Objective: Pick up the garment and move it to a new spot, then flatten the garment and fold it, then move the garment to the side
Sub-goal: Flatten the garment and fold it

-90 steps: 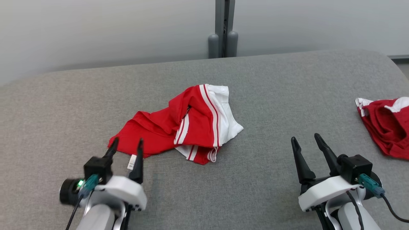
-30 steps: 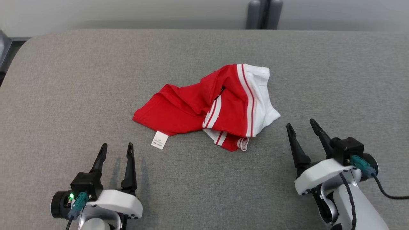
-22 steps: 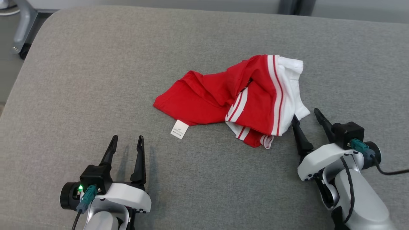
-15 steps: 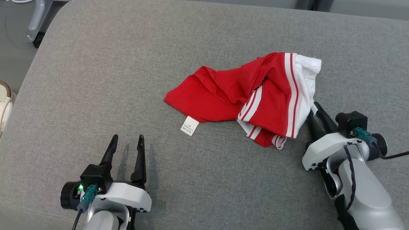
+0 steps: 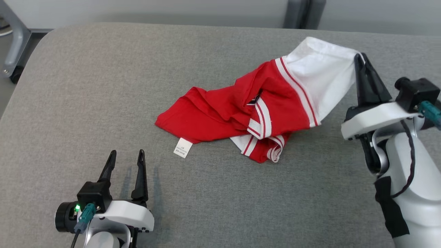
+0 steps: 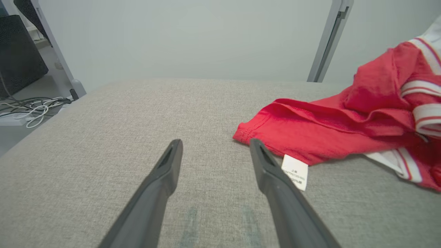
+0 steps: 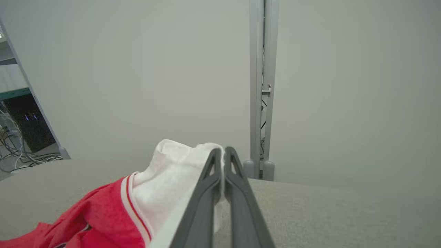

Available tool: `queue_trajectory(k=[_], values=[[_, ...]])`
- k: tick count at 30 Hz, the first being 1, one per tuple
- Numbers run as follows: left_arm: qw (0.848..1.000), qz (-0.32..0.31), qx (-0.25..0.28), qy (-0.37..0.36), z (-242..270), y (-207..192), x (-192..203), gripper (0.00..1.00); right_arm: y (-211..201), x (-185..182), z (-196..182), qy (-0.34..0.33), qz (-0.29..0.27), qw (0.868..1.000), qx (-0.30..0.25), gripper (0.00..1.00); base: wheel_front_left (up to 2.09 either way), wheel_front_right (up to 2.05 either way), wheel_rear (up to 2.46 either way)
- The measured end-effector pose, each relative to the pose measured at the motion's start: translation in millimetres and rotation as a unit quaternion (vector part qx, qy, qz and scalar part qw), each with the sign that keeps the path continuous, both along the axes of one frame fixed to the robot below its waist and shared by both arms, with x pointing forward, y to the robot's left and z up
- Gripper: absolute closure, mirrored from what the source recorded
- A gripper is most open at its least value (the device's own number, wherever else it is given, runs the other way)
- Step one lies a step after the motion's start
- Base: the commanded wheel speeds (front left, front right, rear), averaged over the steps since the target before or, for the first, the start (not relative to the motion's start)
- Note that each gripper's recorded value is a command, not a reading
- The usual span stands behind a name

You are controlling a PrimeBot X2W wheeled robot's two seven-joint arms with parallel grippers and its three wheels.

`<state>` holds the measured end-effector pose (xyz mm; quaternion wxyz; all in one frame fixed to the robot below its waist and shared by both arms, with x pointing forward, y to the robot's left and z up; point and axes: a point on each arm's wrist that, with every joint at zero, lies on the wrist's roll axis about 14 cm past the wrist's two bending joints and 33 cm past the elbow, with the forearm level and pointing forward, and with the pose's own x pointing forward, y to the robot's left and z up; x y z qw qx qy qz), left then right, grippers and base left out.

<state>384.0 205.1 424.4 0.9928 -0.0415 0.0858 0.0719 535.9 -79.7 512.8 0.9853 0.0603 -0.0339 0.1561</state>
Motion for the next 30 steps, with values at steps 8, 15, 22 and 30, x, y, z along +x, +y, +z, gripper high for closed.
queue_trajectory(k=[8,15,22,30], values=[[0.999,-0.030,-0.010,-0.014,8,-20,0,0.00,-29,-3,109,-0.130,-0.018,0.991,-0.009,1.00,0.00,0.00,0.00],[0.998,-0.046,-0.017,-0.024,16,-33,-5,0.00,-59,-19,150,-0.174,-0.045,0.983,-0.026,1.00,0.00,0.00,0.00],[0.998,-0.054,-0.020,-0.018,12,-38,-6,0.00,-113,-27,87,-0.088,-0.104,0.989,-0.052,1.00,0.00,0.00,0.00],[0.998,-0.063,-0.017,-0.001,-2,-42,7,0.00,-139,-1,40,-0.029,-0.124,0.986,-0.106,1.00,0.00,0.00,0.00]])
